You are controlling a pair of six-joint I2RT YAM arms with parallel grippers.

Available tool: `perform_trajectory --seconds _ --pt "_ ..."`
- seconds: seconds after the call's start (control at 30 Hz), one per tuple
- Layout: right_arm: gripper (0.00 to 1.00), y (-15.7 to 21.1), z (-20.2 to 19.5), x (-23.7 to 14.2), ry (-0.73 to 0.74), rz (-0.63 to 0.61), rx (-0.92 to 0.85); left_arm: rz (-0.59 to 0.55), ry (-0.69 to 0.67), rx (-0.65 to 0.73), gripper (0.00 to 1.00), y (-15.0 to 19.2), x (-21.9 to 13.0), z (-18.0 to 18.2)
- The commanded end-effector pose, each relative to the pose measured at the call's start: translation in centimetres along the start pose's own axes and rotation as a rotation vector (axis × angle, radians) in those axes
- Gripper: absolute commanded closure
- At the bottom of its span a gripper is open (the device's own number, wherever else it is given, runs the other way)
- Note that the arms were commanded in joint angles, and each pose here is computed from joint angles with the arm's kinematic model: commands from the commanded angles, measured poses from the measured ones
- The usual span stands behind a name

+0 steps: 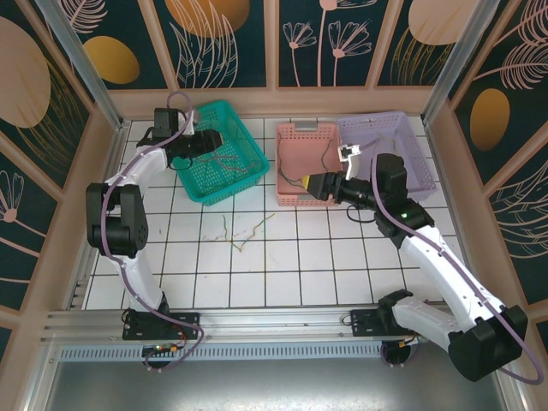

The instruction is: Untangle the cables

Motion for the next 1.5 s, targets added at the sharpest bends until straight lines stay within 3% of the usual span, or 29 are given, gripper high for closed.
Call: perform_trajectory --seconds 0.0,0.07,0.33,0.63,0.77,0.97,1.17,1.47 --pt "0.39 0.3 -0.4 0.2 0.037 -0.011 0.015 -0.048 -0.026 -0.074 0.27 -0.8 -2.3 -1.1" --pt "0.39 0.2 -0.6 0.3 0.055 -0.018 0.018 -0.064 -0.029 -0.108 0.18 -1.1 -3.2 -1.6" --pt "0.4 0.8 -1.0 1.7 0.1 -0.02 0.024 -0.097 -0.127 -0.202 0.16 -1.6 -6.0 -2.8" --pt "0.45 2.6 -0.2 4.2 0.156 0.005 0.012 -0.208 -0.218 -0.252 0.3 -1.2 -9.3 -3.7" --pt "0.5 4.3 -0.6 6.0 0.247 0.045 0.041 -0.189 -0.208 -0.22 0.39 0.9 -9.5 -4.8" --pt "0.56 5.7 -1.9 8.8 0.377 0.096 0.189 -0.082 -0.253 -0.149 0.44 4.7 -7.8 -6.7" --pt "0.54 8.5 -2.6 12.7 0.505 0.198 0.332 -0.153 -0.221 -0.128 0.43 8.4 -9.9 -10.3" --pt "0.48 12.6 -2.3 19.2 0.773 0.297 0.554 -0.095 -0.269 -0.245 0.44 15.6 -13.2 -7.5"
Point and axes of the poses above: each hand's point on the last joint's axis, 136 mm out from that joint toward the fingers, its own x axis out along the fingers, its own z axis along the line the jaws close on, y = z × x, the point moved 10 cm from there along -x, back along the fingers, and after that the axes turned 1 degree about x, right-handed, at the moved point
